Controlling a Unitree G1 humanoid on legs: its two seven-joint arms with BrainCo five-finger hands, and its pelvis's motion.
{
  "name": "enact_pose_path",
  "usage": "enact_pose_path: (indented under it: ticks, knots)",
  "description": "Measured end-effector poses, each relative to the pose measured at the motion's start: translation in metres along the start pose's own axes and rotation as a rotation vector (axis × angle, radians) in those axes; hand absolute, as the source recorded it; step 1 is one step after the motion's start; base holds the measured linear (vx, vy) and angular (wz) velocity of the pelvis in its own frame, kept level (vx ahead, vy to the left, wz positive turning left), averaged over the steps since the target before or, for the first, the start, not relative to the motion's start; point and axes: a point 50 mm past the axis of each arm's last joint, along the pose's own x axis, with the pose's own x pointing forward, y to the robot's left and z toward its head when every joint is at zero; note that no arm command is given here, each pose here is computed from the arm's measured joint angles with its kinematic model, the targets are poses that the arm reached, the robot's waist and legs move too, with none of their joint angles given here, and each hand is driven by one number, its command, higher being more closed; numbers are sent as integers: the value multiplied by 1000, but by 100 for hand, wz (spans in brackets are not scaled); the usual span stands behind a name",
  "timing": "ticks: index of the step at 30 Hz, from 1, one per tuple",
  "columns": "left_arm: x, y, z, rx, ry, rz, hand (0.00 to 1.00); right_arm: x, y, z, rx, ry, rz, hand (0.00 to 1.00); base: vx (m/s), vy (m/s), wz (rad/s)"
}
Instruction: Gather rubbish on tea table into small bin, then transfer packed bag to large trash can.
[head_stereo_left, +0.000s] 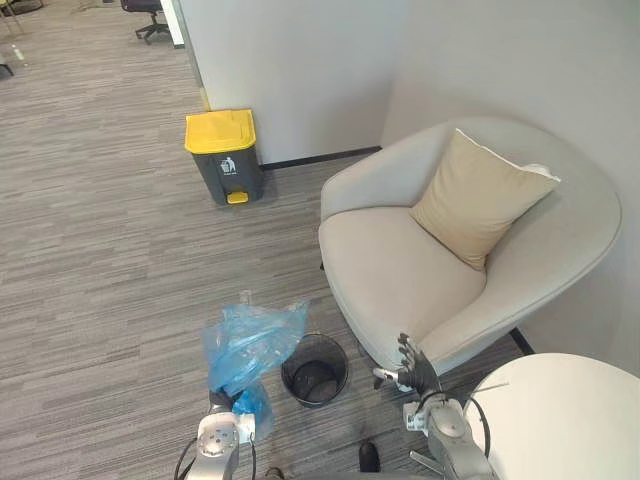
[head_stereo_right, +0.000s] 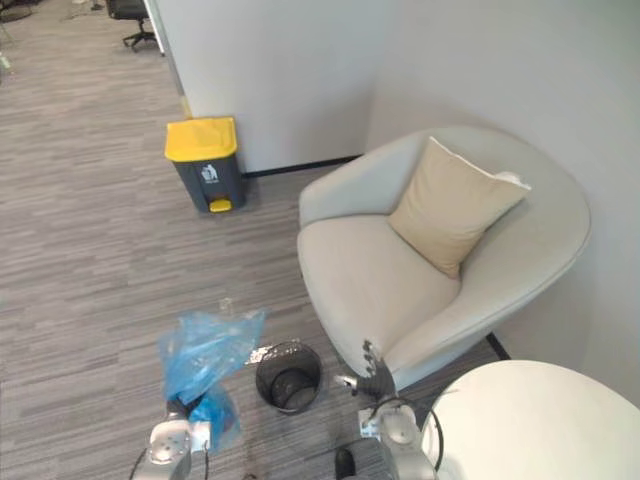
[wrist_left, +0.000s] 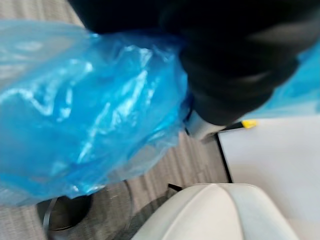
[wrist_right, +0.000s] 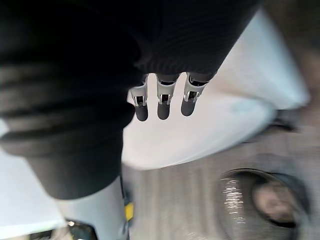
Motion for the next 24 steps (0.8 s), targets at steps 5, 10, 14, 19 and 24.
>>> enact_pose_path:
  ticks: [5,10,14,19,24]
  knots:
    - [-2,-4,-20,-32,100,-1,100,-2,-8,-20,14,99,-53,0,-18,32,-25]
    - [-5,-7,-40,-70,200,9,100,-4,-10,-31,49,156,-106,0,-55,17,-22]
    - [-4,-7,-43,-102,230,26,100,2,-1,-26,69,157,-111,0,-127,-6,-22]
    - [0,-2,-39,-128,219,53,100,7,13,-17,101,138,-96,0,-24,-94,15]
    - [1,-17,-30,-162,202,23,100,13,5,-7,114,109,-145,0,4,-162,24]
